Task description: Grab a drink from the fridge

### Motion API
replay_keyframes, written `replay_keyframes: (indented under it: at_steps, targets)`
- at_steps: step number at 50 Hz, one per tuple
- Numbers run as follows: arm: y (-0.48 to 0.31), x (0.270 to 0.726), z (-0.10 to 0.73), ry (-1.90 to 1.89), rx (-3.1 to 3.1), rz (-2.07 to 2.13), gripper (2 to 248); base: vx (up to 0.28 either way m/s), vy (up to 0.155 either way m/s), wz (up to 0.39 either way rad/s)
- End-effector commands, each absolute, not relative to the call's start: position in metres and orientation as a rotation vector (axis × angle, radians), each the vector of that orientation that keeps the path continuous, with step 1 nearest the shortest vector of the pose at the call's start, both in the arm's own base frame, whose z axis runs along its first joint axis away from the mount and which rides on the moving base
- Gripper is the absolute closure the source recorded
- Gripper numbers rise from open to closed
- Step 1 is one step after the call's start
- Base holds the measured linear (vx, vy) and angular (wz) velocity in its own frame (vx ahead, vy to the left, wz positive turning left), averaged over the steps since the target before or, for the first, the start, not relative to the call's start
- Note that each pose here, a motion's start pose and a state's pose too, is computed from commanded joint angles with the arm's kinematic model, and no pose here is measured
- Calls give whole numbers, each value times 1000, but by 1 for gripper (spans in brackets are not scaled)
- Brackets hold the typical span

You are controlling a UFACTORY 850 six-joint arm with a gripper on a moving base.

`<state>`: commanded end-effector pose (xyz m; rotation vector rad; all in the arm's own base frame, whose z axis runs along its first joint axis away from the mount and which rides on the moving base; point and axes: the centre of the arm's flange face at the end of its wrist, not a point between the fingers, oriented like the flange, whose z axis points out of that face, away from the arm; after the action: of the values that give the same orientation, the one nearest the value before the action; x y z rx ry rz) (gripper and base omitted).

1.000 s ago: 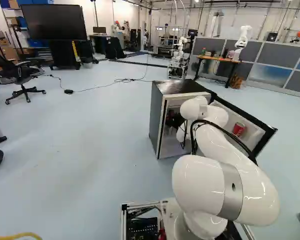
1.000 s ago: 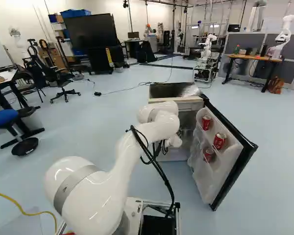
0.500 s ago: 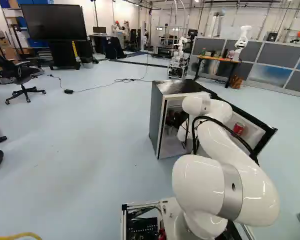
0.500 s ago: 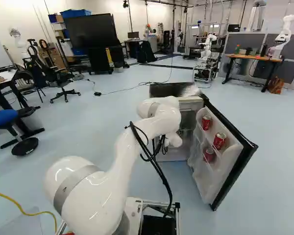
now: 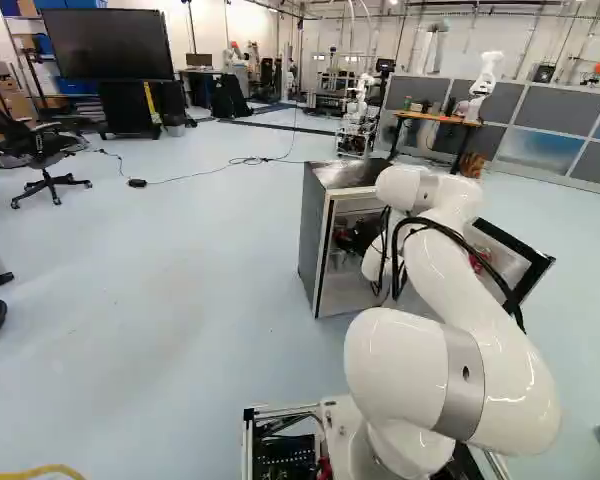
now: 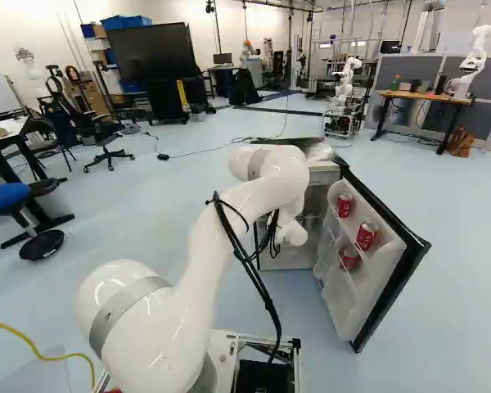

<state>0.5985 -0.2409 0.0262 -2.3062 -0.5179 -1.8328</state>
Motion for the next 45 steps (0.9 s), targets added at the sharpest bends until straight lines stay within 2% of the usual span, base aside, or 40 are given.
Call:
replay_keyframes:
  at_steps: [45]
  targets:
    - [-282, 515, 103, -342, -2409, -1820, 153, 0, 0, 0]
